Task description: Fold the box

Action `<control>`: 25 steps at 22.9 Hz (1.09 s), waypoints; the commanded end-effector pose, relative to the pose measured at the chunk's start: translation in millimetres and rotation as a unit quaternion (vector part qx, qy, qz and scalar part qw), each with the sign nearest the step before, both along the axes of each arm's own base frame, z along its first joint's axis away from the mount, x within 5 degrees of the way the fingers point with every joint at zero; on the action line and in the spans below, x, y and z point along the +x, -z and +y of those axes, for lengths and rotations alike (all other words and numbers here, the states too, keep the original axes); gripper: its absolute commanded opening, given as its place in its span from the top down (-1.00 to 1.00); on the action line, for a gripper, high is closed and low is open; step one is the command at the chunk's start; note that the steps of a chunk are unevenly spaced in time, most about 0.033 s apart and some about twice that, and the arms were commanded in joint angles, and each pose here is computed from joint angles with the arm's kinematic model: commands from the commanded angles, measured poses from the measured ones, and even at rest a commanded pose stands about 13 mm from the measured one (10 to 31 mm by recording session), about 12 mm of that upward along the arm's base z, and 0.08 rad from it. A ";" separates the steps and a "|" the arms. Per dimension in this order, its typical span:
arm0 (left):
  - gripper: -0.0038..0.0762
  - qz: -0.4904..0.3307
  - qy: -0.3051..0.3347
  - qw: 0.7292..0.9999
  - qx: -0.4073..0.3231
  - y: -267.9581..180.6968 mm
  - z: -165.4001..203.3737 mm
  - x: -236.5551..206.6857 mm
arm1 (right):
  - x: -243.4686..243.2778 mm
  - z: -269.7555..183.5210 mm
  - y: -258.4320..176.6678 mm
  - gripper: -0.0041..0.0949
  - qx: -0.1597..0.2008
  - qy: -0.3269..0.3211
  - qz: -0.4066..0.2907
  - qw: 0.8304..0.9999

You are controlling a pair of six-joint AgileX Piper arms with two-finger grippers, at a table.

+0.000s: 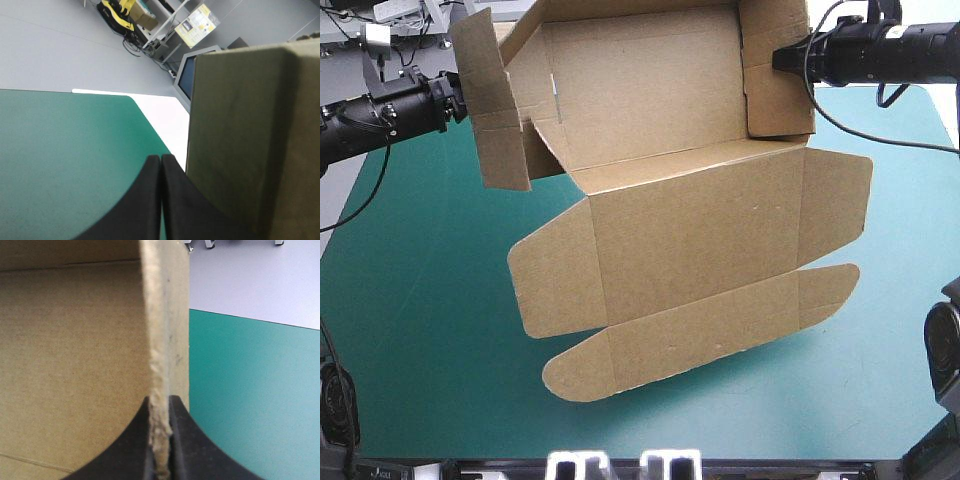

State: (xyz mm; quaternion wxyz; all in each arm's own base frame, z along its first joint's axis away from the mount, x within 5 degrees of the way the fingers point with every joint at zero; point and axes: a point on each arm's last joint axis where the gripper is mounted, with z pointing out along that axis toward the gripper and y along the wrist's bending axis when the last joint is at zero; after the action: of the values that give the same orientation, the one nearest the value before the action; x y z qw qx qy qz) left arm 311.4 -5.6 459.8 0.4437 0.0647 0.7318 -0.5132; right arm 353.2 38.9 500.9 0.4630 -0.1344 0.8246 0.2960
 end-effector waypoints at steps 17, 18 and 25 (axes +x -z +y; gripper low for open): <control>0.93 -0.041 0.102 0.993 -0.030 -38.9 -45.6 -45.7 | -10.1 0.3 -26.5 0.95 0.044 0.016 -0.061 0.997; 0.93 -0.042 0.103 0.993 -0.033 -40.1 -45.8 -46.6 | -8.5 0.3 -25.0 0.95 0.044 0.015 -0.058 0.997; 0.83 -0.043 0.105 0.993 -0.035 -40.6 -46.4 -47.0 | -6.1 -2.7 -21.8 0.94 0.022 0.028 -0.057 0.998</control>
State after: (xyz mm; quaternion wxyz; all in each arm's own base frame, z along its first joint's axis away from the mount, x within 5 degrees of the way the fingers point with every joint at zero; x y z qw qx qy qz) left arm 288.2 -43.3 476.8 0.4204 0.1079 0.7198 -0.5418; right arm 365.4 35.6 491.6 0.4635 -0.1259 0.8310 0.2807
